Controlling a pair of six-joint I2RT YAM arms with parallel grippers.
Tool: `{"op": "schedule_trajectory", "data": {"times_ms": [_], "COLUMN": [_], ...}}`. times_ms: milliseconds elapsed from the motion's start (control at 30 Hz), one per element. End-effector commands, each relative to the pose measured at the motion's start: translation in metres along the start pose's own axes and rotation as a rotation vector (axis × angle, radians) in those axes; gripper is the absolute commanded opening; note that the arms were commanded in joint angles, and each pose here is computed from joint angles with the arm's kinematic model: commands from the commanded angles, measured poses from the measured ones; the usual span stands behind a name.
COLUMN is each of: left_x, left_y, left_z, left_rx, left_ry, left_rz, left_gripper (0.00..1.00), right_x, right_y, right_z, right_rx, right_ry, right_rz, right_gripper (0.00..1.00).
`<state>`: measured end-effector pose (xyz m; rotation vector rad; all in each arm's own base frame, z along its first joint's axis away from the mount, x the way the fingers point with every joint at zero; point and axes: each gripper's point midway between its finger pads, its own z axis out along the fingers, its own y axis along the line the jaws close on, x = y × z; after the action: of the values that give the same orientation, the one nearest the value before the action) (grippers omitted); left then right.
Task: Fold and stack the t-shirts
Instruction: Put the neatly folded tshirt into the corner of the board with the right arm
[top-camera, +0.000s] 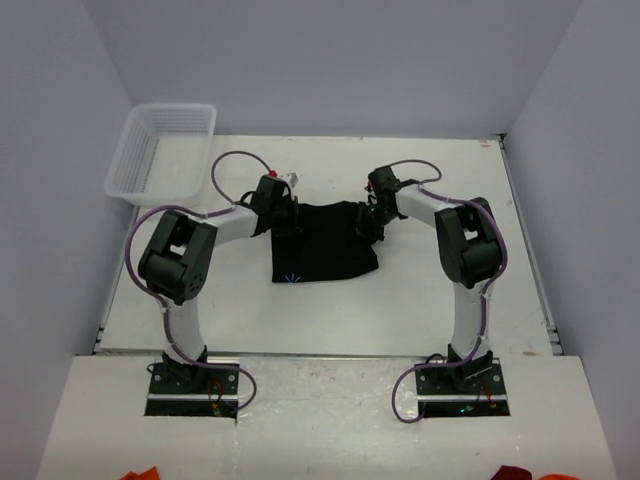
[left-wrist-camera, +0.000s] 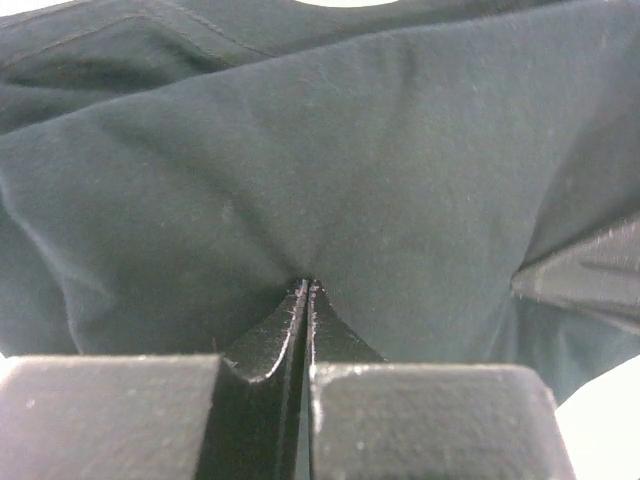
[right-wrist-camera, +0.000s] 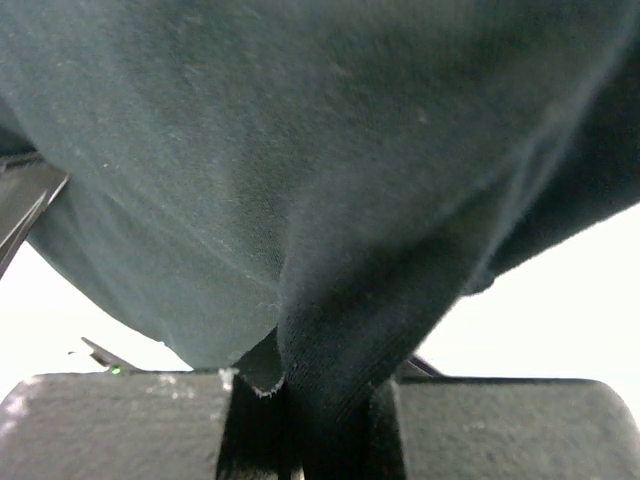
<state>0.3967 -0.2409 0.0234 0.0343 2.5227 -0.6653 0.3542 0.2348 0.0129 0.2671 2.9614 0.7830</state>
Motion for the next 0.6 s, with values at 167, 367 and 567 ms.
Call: {"op": "schedule_trajectory", "data": {"times_ms": [167, 367, 567], "left_x": [0.013, 0.023, 0.037], "left_y": [-0.03, -0.067, -0.088], "left_z": [-0.039, -0.079, -0.119], "left_rx": [0.117, 0.199, 0.264], "left_ry": [-0.025, -0.085, -0.134], "left_rz": [0.052, 0.087, 0.1], "left_gripper": [0.0, 0.0, 0.0], "right_x": [-0.045, -0.087, -0.117], "right_y": [-0.031, -0.047, -0.07], "right_z": [-0.043, -0.071, -0.093], "right_rx": [0.348, 0.518, 0.608], "right_ry": [-0.172, -0.303, -0.357], "right_rz": [-0.111, -0.182, -0.153], "right_gripper": [0.0, 0.0, 0.0]}}
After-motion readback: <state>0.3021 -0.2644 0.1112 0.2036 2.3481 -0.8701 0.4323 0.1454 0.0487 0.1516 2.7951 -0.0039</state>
